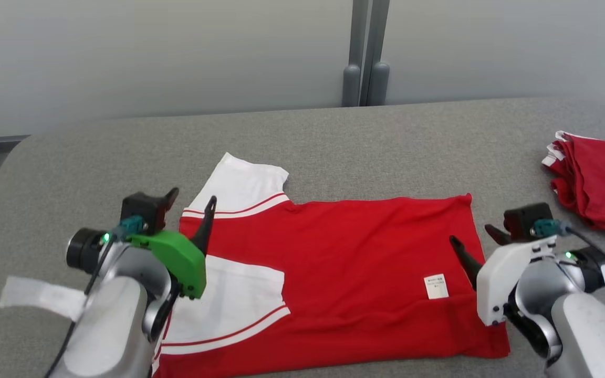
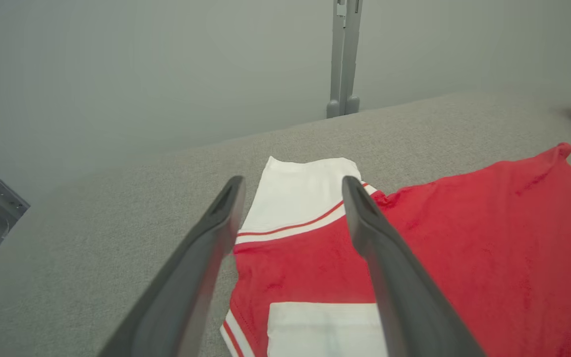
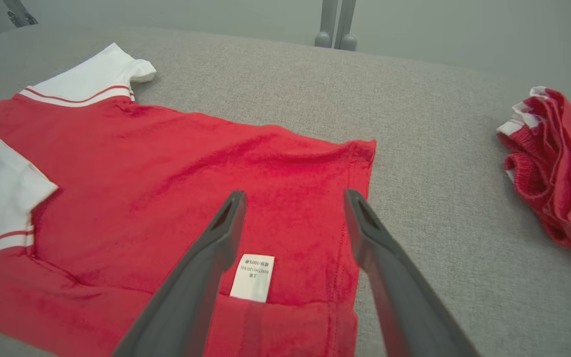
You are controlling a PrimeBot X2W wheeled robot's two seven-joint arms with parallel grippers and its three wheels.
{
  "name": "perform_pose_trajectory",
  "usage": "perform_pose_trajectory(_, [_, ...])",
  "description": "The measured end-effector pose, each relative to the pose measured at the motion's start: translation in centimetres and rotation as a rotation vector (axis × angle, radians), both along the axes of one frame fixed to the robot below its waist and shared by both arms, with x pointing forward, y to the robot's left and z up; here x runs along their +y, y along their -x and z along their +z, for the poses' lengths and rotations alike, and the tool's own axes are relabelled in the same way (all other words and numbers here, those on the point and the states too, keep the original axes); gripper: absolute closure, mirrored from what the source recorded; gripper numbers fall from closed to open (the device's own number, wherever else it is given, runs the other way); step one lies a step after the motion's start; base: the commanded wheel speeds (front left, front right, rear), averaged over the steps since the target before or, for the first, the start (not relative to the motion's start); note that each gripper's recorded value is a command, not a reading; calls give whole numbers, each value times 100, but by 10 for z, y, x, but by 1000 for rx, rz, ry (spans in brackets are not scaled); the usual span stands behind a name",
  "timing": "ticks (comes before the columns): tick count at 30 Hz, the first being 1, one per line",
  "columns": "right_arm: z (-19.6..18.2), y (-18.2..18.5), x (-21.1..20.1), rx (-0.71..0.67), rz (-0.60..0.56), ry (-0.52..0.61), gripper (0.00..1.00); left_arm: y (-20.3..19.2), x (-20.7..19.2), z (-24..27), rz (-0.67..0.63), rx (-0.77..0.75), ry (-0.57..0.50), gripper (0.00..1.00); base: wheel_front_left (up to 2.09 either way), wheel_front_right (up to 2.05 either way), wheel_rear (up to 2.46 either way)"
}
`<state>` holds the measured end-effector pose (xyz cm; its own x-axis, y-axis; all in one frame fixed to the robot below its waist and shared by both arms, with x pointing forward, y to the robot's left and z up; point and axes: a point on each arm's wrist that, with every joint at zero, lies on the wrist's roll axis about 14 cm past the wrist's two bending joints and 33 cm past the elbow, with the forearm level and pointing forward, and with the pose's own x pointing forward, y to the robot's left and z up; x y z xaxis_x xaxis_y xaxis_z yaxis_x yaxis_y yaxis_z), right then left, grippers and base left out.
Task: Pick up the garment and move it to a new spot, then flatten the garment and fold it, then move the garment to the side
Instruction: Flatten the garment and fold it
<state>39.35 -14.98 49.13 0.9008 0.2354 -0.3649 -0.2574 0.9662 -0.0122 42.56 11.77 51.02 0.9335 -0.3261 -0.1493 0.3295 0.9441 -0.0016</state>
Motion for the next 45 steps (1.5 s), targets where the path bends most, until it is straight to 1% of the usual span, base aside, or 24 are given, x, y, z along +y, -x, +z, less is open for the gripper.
perform_pose_trajectory(2, [9,-10,-4,18,7,15,0,-17,-4,6,-17,17,-33,0,0,0,0])
perform_pose_trajectory(6, [22,-32,-2,67,62,74,0,-57,-1,19,-27,54,-102,0,0,0,0])
perform_pose_trajectory(8, [26,-44,-1,88,86,101,0,-75,3,14,-23,97,-142,0,0,0,0])
perform_pose_trajectory(10, [24,-53,-2,118,107,134,0,-92,3,8,-25,135,-158,0,0,0,0])
perform_pose_trajectory(14, [22,-75,-11,138,112,179,0,-123,-9,-6,-62,179,-197,0,0,0,0])
perform_pose_trajectory(16, [18,-86,-16,146,110,194,0,-134,-13,-20,-78,219,-219,0,0,0,0])
perform_pose_trajectory(18, [12,-95,-20,153,104,201,0,-144,-9,-40,-75,275,-244,0,0,0,0])
perform_pose_trajectory(21, [6,-107,-21,135,105,209,0,-156,5,-74,-32,371,-286,0,0,0,0])
perform_pose_trajectory(23, [0,-112,-21,131,104,201,0,-160,3,-93,-38,420,-297,0,0,0,0])
perform_pose_trajectory(29, [-30,-111,-30,187,96,209,0,-171,-14,-128,-71,495,-298,0,0,0,0])
perform_pose_trajectory(31, [-36,-110,-36,201,86,215,0,-175,-12,-138,-60,515,-316,0,0,0,0])
perform_pose_trajectory(35, [-46,-109,-43,224,72,219,0,-183,-12,-146,-42,527,-315,0,0,0,0])
perform_pose_trajectory(36, [-47,-108,-44,227,69,219,0,-183,-12,-148,-38,538,-312,4,0,0,0])
perform_pose_trajectory(37, [-49,-108,-44,231,68,219,0,-183,-12,-150,-37,549,-311,19,0,0,0])
perform_pose_trajectory(39, [-49,-108,-43,232,69,210,0,-180,-15,-152,-38,574,-290,58,0,0,0])
perform_pose_trajectory(41, [-48,-108,-42,231,71,206,0,-177,-20,-153,-44,593,-276,77,0,0,0])
perform_pose_trajectory(42, [-48,-108,-42,232,72,204,0,-175,-20,-154,-44,606,-272,94,0,0,0])
perform_pose_trajectory(43, [-48,-108,-41,233,73,202,0,-173,-20,-155,-43,616,-267,100,0,0,0])
perform_pose_trajectory(45, [-47,-109,-41,231,74,201,0,-171,-20,-155,-42,623,-262,100,0,0,0])
